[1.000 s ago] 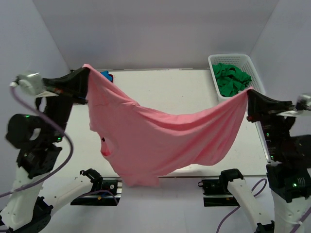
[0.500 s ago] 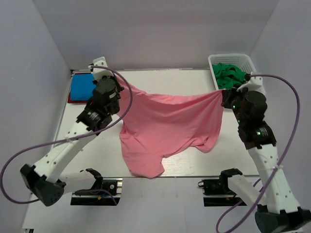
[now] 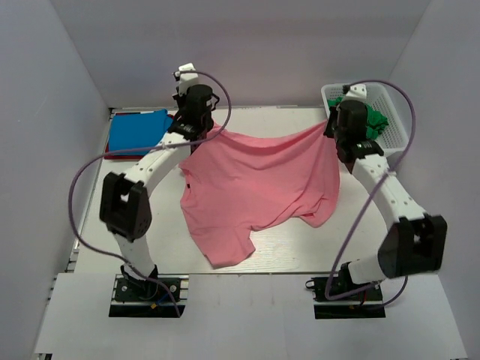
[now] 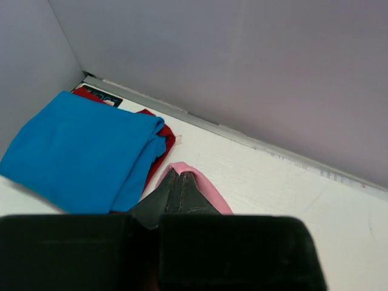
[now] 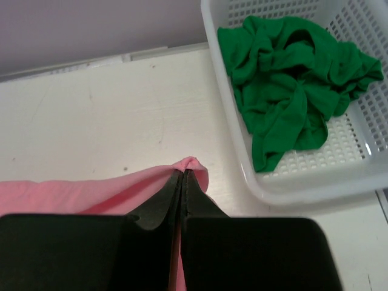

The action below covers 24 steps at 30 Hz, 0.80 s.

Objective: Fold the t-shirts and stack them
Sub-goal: Flatten out the tshirt

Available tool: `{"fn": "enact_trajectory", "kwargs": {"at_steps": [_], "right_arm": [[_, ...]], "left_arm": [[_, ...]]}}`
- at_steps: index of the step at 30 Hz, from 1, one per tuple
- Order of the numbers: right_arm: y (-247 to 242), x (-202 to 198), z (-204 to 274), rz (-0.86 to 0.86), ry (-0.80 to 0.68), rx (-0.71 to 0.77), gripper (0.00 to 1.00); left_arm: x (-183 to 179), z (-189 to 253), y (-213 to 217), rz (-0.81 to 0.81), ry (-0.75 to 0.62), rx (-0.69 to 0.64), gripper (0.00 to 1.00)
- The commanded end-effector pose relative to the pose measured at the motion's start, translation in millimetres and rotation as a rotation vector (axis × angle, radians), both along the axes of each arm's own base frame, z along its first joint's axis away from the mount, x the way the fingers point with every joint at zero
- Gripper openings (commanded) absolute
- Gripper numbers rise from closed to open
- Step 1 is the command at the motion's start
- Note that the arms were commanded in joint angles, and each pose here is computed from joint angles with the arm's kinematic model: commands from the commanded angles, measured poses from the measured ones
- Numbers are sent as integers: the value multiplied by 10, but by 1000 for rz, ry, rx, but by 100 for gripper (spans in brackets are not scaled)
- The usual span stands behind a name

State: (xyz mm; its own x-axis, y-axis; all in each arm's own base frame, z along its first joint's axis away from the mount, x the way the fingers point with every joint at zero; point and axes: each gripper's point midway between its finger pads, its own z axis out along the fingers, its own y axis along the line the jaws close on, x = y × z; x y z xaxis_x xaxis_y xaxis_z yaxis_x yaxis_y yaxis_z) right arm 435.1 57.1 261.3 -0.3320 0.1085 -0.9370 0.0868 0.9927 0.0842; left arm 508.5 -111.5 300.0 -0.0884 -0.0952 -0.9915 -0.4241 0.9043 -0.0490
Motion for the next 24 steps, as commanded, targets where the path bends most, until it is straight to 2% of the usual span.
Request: {"fn": "enact_trajectory", "kwargs": {"at_steps": [1, 2, 3, 4, 5, 6, 7, 9, 10, 11, 12, 13, 14, 15, 16, 17, 18, 19, 20, 22, 23, 24], "right_arm": [[-112, 452, 389, -56, -141, -42, 0], [-78, 543, 473, -48, -159, -35, 0], [-73, 753, 248, -45, -111, -64, 0], [-173, 854, 314, -66, -119, -66, 0], [-55, 925, 270, -42, -109, -67, 0], [-21, 1099, -126, -32, -32, -85, 0], [-42, 1230, 79, -43, -74, -77, 0], [-10, 1468, -383, -41, 0, -93, 0], [-31, 1535, -319, -50, 4, -99, 0], [-27, 1667, -433, -54, 24, -115, 0], [-11, 1765, -332, -56, 4, -118, 5], [-22, 1867, -684, -59, 62, -134, 19], [13, 1976, -447, -57, 13, -131, 27], [70, 2076, -532, -21, 34, -131, 63], [80, 2076, -533, -19, 34, -131, 63], [159, 2092, -454, 21, 27, -122, 83], [183, 2067, -387, 41, 28, -130, 90], [279, 2027, -377, 91, 32, -118, 90], [321, 1998, -371, 115, 34, -115, 90], [405, 1804, -276, 174, 40, -71, 90], [438, 1704, -108, 191, 22, -44, 90], [474, 1590, 65, 219, 4, -24, 90]], "left_arm": [[317, 266, 102, 11, -66, -17, 0], [497, 150, 58, 5, -54, -14, 0], [601, 95, 129, 16, -50, -13, 0], [689, 18, 135, 11, -32, 0, 0], [802, 75, 115, -4, -52, -11, 0], [936, -215, 46, -17, -5, 5, 0], [1032, -294, 72, -30, 7, 11, 0], [1179, -334, 75, -37, 6, 0, 0], [1290, -571, 166, -20, 34, -15, 0], [1369, -550, 152, -40, 23, -34, 0], [1419, -620, 110, -54, 26, -45, 8], [1485, -690, 164, -57, 27, -62, 18], [1575, -819, 215, -59, 48, -61, 32], [1686, -756, 198, -89, 34, -83, 93], [1687, -904, 198, -88, 68, -75, 94], [1716, -899, 230, -93, 71, -78, 100], [1724, -847, 207, -107, 66, -82, 100], [1708, -691, 169, -133, 45, -93, 100], [1657, -768, 160, -146, 71, -91, 100], [1585, -627, 131, -175, 56, -100, 100], [1505, -366, 86, -216, 25, -113, 100], [1436, -438, 56, -238, 53, -125, 100]]}}
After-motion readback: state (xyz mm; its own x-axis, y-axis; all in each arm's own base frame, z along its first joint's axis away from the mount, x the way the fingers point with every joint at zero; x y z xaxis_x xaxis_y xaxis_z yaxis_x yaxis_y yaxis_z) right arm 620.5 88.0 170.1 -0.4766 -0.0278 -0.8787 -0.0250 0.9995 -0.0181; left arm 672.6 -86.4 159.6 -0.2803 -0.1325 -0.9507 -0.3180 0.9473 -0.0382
